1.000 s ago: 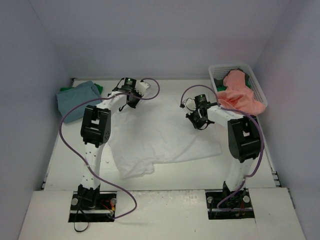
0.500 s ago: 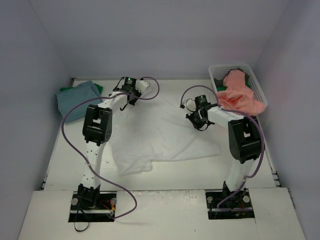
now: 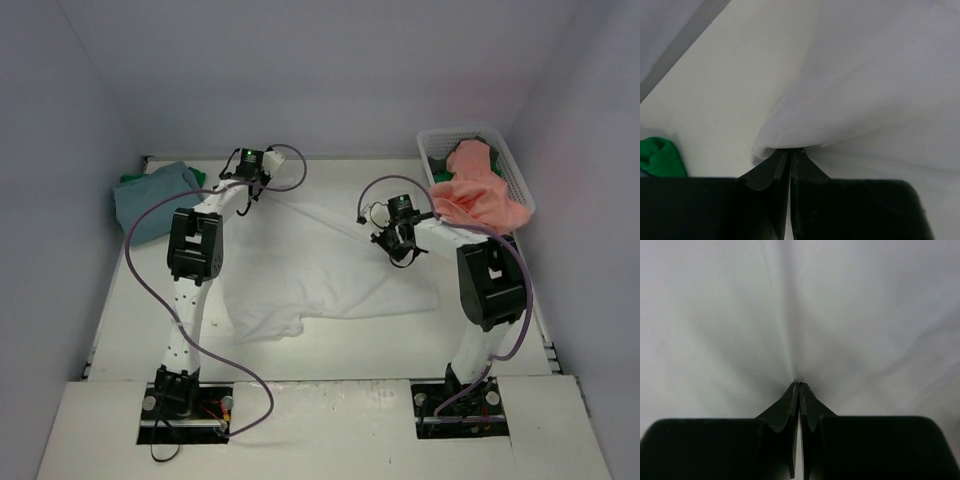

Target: Fold and stack the t-shirts

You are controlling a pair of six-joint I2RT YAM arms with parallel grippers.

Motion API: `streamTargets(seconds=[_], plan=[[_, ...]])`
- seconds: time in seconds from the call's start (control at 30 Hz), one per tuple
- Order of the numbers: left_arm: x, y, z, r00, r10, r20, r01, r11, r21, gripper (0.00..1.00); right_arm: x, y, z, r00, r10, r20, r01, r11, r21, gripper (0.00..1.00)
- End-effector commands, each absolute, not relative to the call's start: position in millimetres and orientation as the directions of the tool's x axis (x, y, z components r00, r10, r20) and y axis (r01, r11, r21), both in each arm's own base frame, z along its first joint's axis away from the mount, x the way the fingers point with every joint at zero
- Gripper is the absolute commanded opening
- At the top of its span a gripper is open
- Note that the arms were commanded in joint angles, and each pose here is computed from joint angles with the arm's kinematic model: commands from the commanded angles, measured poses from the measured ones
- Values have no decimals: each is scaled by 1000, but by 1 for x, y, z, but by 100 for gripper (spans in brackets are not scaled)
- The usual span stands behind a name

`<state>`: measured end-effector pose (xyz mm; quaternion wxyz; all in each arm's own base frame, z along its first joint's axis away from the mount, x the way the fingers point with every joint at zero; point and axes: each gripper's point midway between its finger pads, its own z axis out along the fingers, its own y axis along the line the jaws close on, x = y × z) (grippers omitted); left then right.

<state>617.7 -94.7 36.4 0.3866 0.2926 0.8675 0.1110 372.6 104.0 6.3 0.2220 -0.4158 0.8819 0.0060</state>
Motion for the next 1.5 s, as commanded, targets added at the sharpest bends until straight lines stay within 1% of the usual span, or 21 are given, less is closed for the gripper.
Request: streamTargets(seconds=[0.0,0.13,0.2,0.33,0.5,0.6,0.8,0.87,0.9,0.93,1.0,1.03,1.07,1.13,1.17,1.2,1.23,1.3,1.37,1.4,1.47], plan=[[628,-60,50,-567,576,-589,331,814,477,0,290,63,-35,-624,-776,-88,-775,630,-56,0],[634,-53,59,-575,571,-586,295,813,502,0,281,59,-38,-618,-784,-65,-782,621,-47,0],[639,-41,73,-596,555,-580,229,810,540,0,278,57,-39,-615,-787,-56,-785,617,-46,0],[639,-30,70,-645,544,-537,205,800,565,0,273,55,-42,-611,-791,-42,-790,612,-36,0],[636,-27,80,-658,522,-544,170,805,568,0,272,57,-44,-613,-789,-43,-788,615,-27,0],[634,-35,101,-628,487,-607,159,844,512,0,272,57,-46,-617,-786,-43,-786,618,-22,0],[615,-75,128,-602,426,-675,260,904,338,0,272,60,-50,-630,-775,-44,-776,631,-9,0],[603,-88,147,-582,425,-693,321,903,285,0,279,62,-46,-643,-763,-67,-764,645,-24,0],[594,-87,141,-598,426,-679,327,903,279,0,282,63,-43,-643,-762,-79,-762,647,-31,0],[587,-86,166,-572,422,-704,317,905,284,0,290,64,-37,-645,-757,-105,-757,652,-49,0],[567,-92,162,-570,442,-692,382,889,253,0,303,67,-24,-647,-747,-155,-745,662,-79,7],[557,-92,190,-536,436,-722,378,890,257,0,314,68,-17,-643,-741,-195,-737,668,-104,14],[550,-92,198,-523,436,-733,383,888,255,0,320,69,-11,-639,-736,-224,-731,672,-120,23],[523,-93,212,-496,445,-746,413,876,248,0,339,72,10,-622,-717,-316,-712,685,-153,29],[516,-93,219,-481,444,-756,416,874,250,0,346,76,19,-610,-705,-361,-710,689,-145,36],[502,-95,239,-439,453,-776,436,863,257,0,352,78,33,-592,-695,-408,-707,691,-152,38],[487,-95,225,-462,467,-754,462,853,245,0,358,76,41,-583,-683,-440,-699,698,-156,41],[466,-96,225,-450,488,-748,494,834,246,0,361,77,59,-542,-689,-480,-708,683,-181,41],[431,-102,220,-443,517,-733,553,801,230,0,352,80,65,-513,-712,-480,-738,651,-177,40],[416,-104,234,-395,542,-741,576,775,260,0,346,80,74,-481,-732,-482,-758,624,-190,40],[386,-113,211,-379,612,-694,644,713,277,0,334,80,75,-455,-753,-475,-778,595,-200,41]])
